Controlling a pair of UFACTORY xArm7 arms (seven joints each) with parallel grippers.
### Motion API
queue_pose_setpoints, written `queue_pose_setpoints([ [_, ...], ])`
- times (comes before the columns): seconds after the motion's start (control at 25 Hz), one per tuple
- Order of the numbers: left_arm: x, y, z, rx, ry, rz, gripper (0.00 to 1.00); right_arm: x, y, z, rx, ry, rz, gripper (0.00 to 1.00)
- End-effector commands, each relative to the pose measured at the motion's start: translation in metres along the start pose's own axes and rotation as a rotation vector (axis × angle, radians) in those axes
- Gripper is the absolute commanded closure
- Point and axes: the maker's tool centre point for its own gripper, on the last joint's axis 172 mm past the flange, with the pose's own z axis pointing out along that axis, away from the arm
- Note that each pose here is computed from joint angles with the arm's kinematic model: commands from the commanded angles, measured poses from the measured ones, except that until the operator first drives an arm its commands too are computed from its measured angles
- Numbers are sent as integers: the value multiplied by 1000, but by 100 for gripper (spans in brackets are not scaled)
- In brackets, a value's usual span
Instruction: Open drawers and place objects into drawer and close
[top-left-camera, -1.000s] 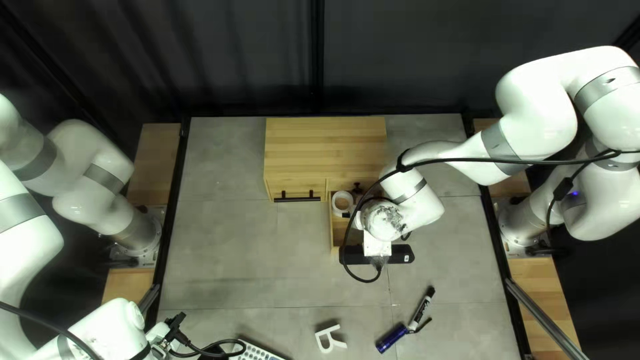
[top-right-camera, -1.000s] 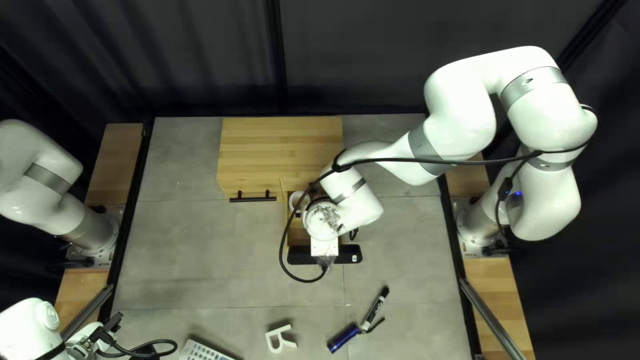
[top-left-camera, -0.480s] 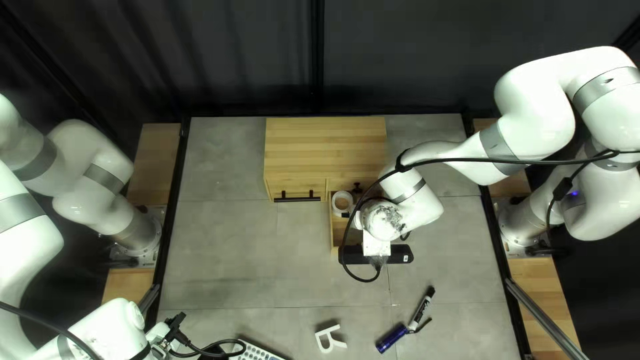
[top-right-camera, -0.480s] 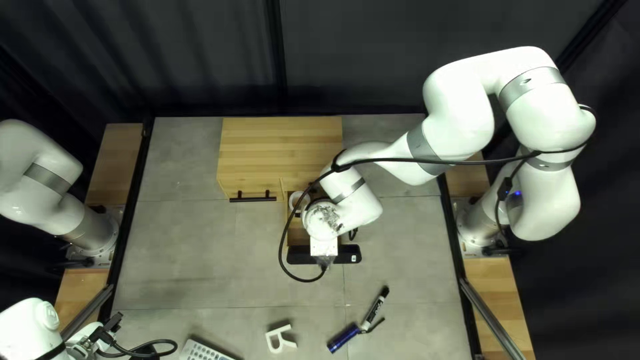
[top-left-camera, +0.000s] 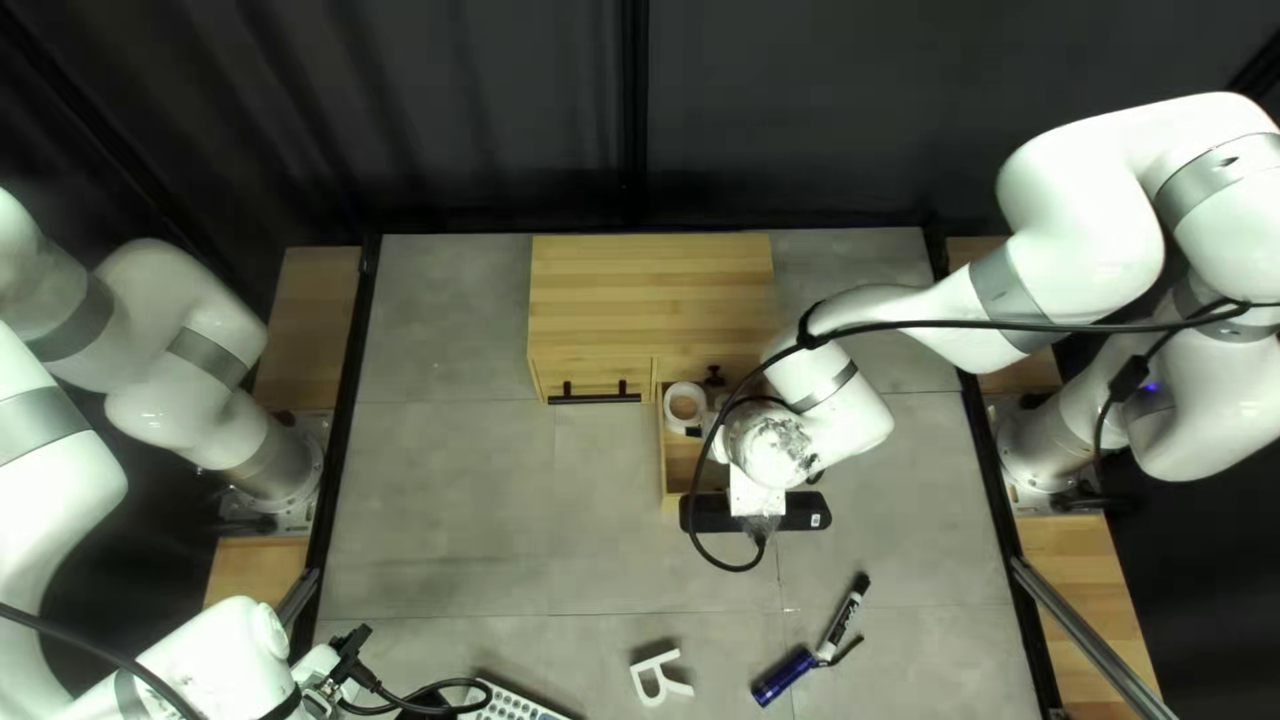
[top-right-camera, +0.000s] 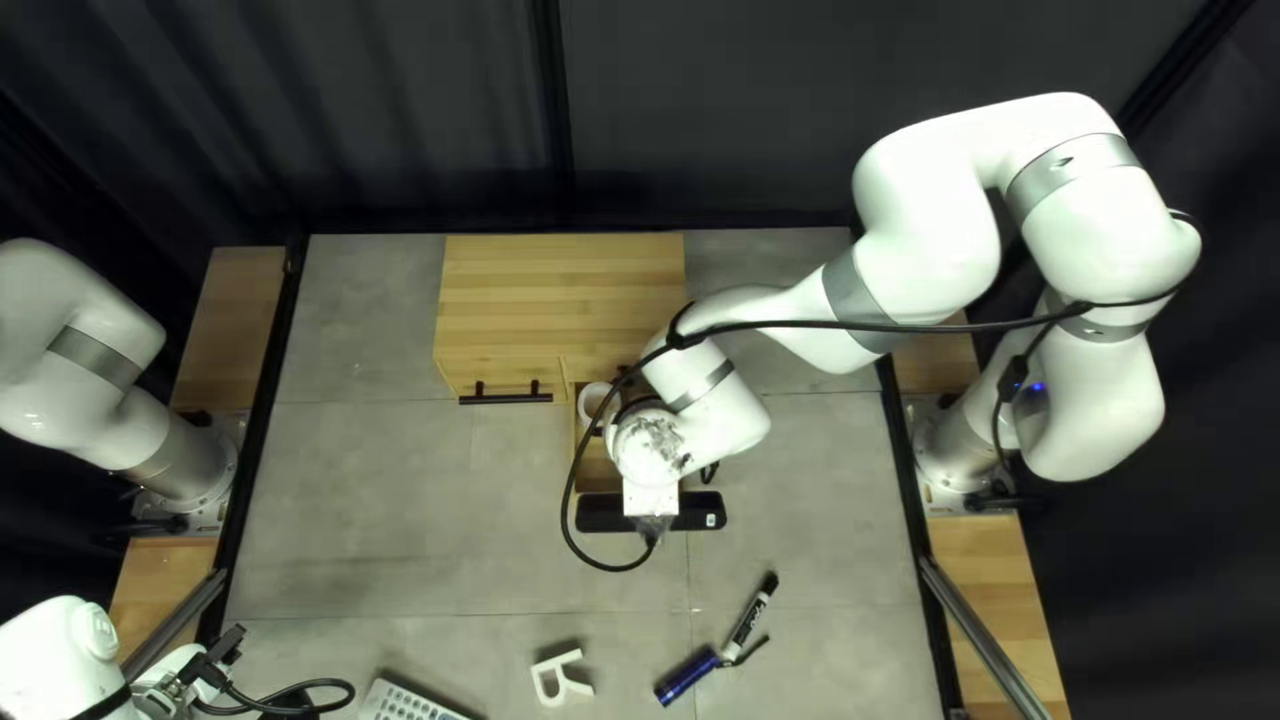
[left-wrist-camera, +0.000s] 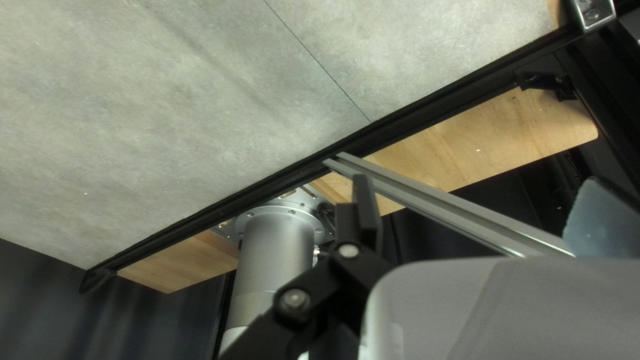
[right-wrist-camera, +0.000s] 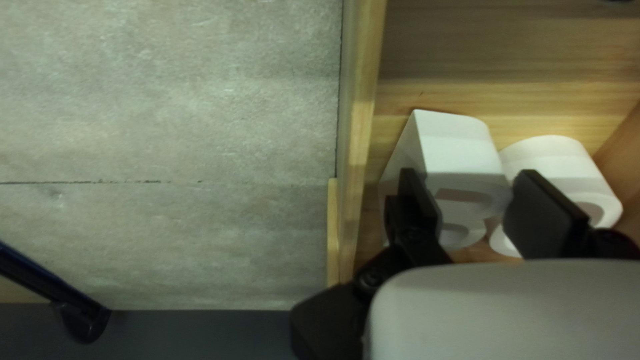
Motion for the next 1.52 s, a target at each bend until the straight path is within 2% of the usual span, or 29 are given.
queue_pose_setpoints([
  [0.04, 0, 0, 0, 0, 0, 0, 0, 3, 0, 2, 2, 1, -8, 6],
  [0.08, 0, 0, 0, 0, 0, 0, 0, 4, 1, 3, 2, 1, -10, 15],
  [0.12, 0, 0, 0, 0, 0, 0, 0, 5, 1, 4, 2, 2, -11, 16],
  [0.16, 0, 0, 0, 0, 0, 0, 0, 5, 1, 4, 1, 1, -11, 78],
  [0.2, 0, 0, 0, 0, 0, 0, 0, 6, 1, 4, 1, -4, -14, 100],
  [0.64, 0, 0, 0, 0, 0, 0, 0, 7, 7, -22, -12, -8, -4, 100],
  [1.32, 0, 0, 0, 0, 0, 0, 0, 43, 25, -30, 16, 109, 88, 100],
  [1.52, 0, 0, 0, 0, 0, 0, 0, 51, 30, -32, 15, 127, 103, 100],
])
